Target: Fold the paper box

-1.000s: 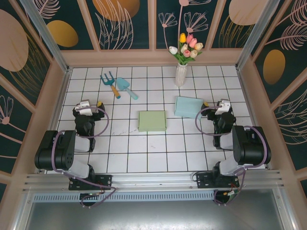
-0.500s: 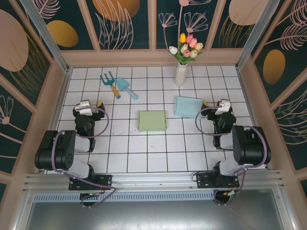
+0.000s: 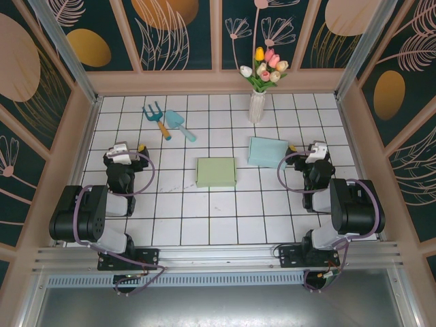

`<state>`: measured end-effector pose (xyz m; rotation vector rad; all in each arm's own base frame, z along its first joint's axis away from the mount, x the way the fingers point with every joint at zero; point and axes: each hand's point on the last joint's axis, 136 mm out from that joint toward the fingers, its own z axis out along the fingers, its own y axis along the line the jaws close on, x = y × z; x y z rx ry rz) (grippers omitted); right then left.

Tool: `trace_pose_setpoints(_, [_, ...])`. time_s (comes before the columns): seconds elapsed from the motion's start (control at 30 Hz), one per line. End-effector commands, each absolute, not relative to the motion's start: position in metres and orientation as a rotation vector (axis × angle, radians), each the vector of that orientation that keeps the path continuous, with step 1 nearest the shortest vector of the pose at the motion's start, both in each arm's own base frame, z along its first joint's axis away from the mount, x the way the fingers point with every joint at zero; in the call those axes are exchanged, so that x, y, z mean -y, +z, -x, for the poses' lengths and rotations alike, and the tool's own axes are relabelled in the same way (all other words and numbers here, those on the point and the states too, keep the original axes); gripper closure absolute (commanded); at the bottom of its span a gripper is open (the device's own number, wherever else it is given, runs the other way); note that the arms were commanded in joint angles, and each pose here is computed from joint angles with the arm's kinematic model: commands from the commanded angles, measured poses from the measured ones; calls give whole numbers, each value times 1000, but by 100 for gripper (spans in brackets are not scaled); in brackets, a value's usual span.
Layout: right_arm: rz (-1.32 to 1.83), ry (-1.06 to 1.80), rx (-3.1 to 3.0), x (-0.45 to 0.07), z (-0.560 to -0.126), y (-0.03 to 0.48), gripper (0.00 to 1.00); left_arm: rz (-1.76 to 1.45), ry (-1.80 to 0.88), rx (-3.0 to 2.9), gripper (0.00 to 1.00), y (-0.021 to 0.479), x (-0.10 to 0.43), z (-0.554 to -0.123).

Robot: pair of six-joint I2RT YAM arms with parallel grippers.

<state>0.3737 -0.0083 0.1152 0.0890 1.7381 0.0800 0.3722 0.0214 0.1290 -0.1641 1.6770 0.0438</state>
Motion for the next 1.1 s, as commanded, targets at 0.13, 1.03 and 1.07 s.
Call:
trace_pose_setpoints(0.13, [-100, 85, -1719, 8, -378, 120, 1, 142, 32, -1659, 1, 136, -18, -377])
trace_pose_setpoints(1.03, [-100, 86, -1720, 8, -378, 120, 1, 142, 30, -1665, 1, 135, -18, -378])
trace_pose_setpoints(1.07, [-100, 85, -1719, 8, -378, 120, 1, 144, 32, -1675, 1, 133, -18, -382])
